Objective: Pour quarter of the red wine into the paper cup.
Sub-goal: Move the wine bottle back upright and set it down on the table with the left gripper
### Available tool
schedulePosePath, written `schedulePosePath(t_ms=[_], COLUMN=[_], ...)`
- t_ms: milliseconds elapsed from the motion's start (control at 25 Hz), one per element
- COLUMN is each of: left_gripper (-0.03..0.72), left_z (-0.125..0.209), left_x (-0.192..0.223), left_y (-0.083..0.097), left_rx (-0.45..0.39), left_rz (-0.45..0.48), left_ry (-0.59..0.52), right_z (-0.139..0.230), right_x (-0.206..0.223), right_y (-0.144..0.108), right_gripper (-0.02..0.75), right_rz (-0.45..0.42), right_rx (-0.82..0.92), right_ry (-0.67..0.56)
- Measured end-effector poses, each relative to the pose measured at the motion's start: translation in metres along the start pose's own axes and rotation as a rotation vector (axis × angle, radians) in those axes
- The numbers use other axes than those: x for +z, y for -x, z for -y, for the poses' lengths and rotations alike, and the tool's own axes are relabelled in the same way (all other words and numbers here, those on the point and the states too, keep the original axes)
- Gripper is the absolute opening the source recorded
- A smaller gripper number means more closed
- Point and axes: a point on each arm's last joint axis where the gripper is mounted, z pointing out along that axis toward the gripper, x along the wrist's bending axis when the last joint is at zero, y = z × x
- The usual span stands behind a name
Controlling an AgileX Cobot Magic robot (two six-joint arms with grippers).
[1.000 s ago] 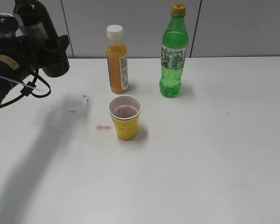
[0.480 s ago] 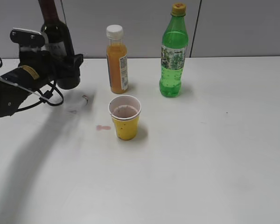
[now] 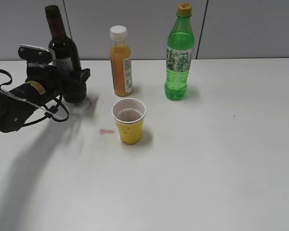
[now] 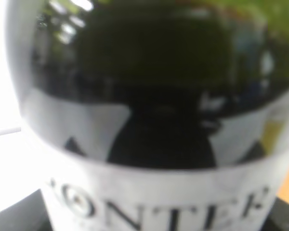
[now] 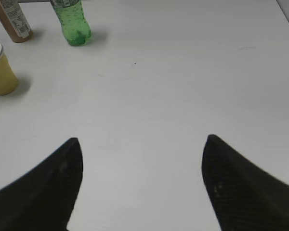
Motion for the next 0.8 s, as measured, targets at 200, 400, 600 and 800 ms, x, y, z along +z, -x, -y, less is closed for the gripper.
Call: schedulePosePath(t_ms=[200, 400, 600, 800], left_gripper=[0.528, 0.528, 0.528, 0.622], left_z=[0.006, 0.015, 0.018, 0.008], left_x=[-0.007, -0.018, -0.022, -0.023], left_y=[0.004, 0.006, 0.006, 0.006], left_rx=[0.003, -0.006, -0.011, -0.010], left_rz=[0.016, 0.015, 0.012, 0.009], left_ry=[-0.004, -0.021, -0.016, 0.053], right_z=[0.000, 0.000, 0.000, 0.000], right_x=[0.000, 0.000, 0.000, 0.000], right_y=[0.000, 0.000, 0.000, 0.000], right_gripper=[0.585, 0.585, 0.585, 0.585], right_rz=[0.000, 0.000, 0.000, 0.000], right_rx=[0.000, 0.000, 0.000, 0.000], right_ry=[0.000, 0.000, 0.000, 0.000])
